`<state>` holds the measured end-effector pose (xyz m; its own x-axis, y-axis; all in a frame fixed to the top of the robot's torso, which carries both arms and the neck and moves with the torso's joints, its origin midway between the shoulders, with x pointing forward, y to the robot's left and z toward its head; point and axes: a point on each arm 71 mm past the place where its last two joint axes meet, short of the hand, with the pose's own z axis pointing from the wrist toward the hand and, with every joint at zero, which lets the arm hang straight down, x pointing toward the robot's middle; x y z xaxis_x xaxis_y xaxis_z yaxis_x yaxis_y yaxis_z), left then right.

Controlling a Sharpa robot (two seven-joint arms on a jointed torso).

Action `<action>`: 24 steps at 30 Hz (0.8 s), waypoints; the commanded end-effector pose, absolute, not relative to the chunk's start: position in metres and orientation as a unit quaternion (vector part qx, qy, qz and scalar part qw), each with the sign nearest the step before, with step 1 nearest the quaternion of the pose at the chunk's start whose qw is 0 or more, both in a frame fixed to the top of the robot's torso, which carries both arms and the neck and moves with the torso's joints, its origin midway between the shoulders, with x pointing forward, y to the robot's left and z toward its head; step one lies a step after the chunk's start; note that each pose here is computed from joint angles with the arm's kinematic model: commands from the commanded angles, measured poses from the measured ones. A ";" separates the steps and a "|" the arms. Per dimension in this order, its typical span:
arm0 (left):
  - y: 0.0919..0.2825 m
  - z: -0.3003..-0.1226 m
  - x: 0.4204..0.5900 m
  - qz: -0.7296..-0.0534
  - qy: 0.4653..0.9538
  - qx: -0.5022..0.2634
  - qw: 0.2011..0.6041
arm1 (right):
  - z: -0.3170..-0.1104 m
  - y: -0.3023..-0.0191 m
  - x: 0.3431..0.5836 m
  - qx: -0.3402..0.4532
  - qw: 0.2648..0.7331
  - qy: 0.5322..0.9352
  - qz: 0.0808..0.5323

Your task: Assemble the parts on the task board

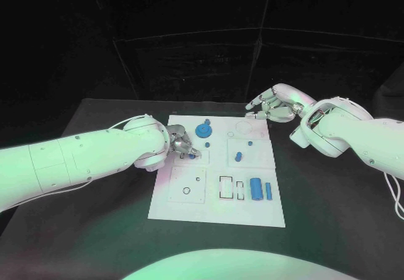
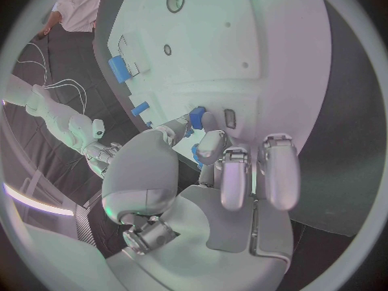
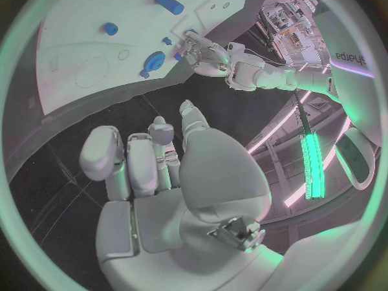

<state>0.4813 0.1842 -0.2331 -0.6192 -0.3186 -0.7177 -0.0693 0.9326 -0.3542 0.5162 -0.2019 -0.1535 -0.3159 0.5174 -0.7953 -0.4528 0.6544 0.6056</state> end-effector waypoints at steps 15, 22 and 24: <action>0.188 -0.233 0.479 -0.145 0.888 -0.112 0.422 | -0.152 -0.202 0.517 0.022 0.584 0.694 0.420; 0.190 -0.232 0.480 -0.148 0.883 -0.118 0.429 | -0.152 -0.203 0.517 0.023 0.585 0.694 0.419; 0.190 -0.230 0.480 -0.151 0.882 -0.118 0.431 | -0.152 -0.203 0.517 0.023 0.585 0.694 0.419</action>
<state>0.4795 0.1900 -0.2323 -0.6127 -0.3272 -0.7194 -0.0798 0.9312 -0.3556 0.5170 -0.2033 -0.1537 -0.3144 0.5184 -0.7952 -0.4511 0.6555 0.6057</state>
